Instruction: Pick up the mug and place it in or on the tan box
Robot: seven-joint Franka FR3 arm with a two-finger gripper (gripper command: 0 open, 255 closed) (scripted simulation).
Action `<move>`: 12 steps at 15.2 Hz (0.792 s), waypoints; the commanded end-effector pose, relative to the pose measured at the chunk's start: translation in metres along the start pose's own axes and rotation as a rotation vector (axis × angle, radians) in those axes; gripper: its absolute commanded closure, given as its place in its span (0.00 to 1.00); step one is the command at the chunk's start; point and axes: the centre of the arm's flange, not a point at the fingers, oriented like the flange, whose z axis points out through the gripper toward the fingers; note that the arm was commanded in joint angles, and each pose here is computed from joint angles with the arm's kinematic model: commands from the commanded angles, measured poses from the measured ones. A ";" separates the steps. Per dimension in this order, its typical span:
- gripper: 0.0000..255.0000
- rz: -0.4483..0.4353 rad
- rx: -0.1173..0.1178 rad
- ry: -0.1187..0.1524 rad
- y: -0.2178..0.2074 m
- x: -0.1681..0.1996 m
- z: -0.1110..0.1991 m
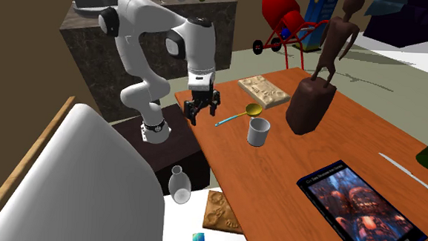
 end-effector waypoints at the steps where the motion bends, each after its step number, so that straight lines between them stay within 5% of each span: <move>1: 0.00 -0.012 0.016 0.003 -0.019 0.019 0.005; 12: 0.00 -0.077 0.100 0.012 -0.117 0.103 0.043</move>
